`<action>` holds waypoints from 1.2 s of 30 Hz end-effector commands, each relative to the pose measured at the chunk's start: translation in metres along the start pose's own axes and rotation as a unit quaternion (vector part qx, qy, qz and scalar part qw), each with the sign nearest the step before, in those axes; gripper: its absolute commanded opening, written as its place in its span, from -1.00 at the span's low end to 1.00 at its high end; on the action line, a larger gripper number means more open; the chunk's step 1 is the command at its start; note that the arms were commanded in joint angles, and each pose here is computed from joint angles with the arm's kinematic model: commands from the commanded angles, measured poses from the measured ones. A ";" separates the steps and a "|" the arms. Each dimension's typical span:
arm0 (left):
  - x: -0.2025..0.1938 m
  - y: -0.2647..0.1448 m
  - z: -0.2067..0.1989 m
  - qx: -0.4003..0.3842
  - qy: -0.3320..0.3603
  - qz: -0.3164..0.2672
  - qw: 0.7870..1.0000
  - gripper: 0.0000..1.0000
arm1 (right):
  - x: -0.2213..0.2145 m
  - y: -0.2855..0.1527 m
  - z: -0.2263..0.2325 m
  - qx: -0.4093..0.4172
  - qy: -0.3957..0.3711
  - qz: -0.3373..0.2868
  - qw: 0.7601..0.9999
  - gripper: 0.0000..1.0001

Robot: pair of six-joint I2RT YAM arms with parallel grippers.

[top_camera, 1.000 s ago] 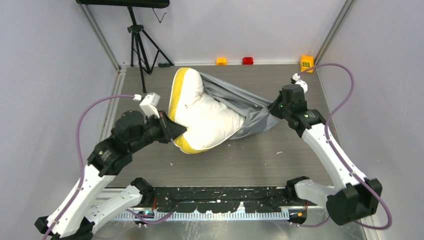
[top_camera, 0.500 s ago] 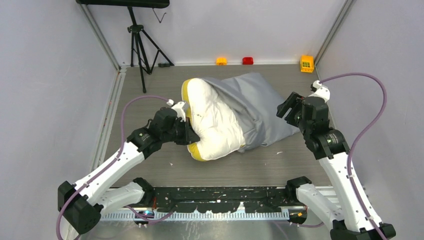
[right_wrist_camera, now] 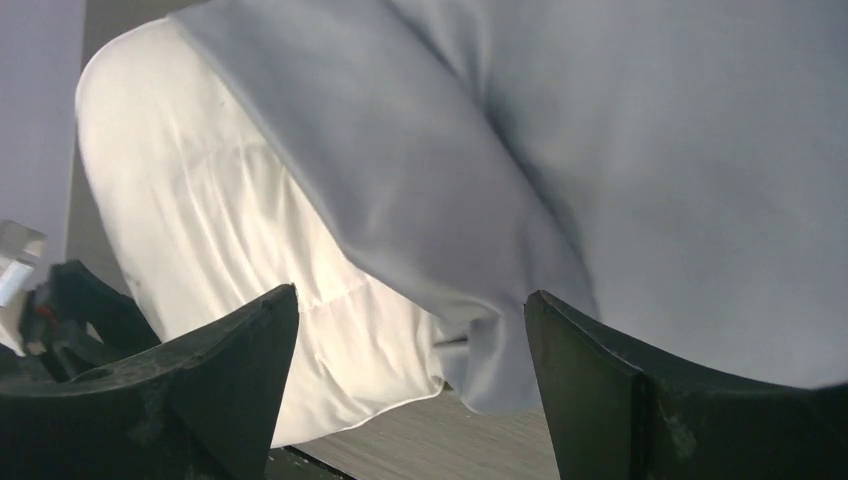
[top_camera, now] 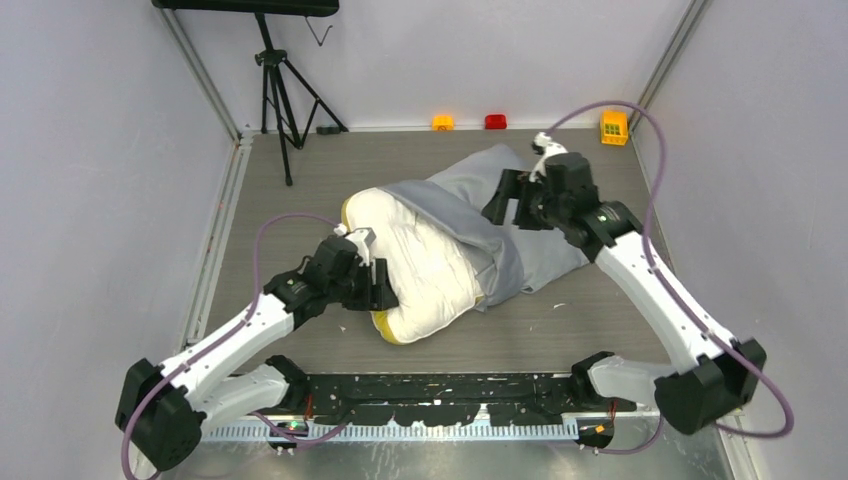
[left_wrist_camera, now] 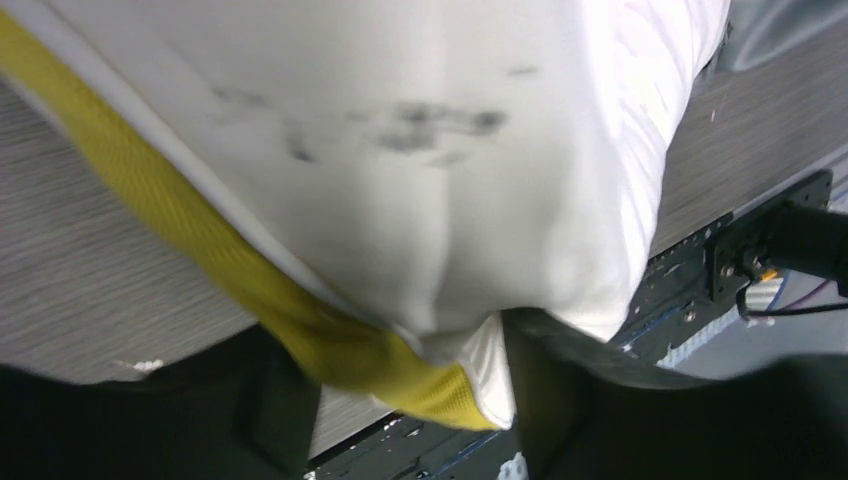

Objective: Remove the pillowcase from the pillow

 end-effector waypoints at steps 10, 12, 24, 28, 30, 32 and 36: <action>0.068 -0.051 0.010 0.027 -0.086 -0.171 0.981 0.99 | 0.007 0.098 0.104 0.080 -0.190 0.047 0.977 0.77; 0.079 -0.045 0.019 0.028 -0.120 -0.163 0.979 1.00 | 0.000 0.114 0.113 0.083 -0.210 0.058 0.972 0.77; 0.125 0.003 0.034 -0.030 -0.189 -0.149 0.970 0.99 | -0.030 0.186 0.125 0.029 -0.272 0.089 0.958 0.77; 0.129 0.022 0.050 0.000 -0.197 -0.145 0.970 0.87 | -0.041 0.200 0.121 0.025 -0.278 0.095 0.956 0.63; 0.129 0.032 0.055 0.004 -0.198 -0.139 0.970 0.66 | -0.047 0.205 0.117 0.019 -0.280 0.095 0.955 0.17; 0.131 0.042 0.052 -0.015 -0.191 -0.132 0.973 -0.25 | -0.046 0.208 0.112 0.004 -0.267 0.087 0.960 -0.34; 0.129 0.056 0.044 -0.039 -0.184 -0.085 0.978 -1.00 | -0.026 0.207 0.086 -0.056 -0.200 0.041 0.977 -0.96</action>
Point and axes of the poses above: each gripper's point midway between its finger pads, its own y axis out along the fingers, its own z axis along the line the jaws close on, x = y × z, the point moved 1 cm from there along -y, back along the fingers, and after that the axes turned 11 degrees about -y, right-handed, at the moved point
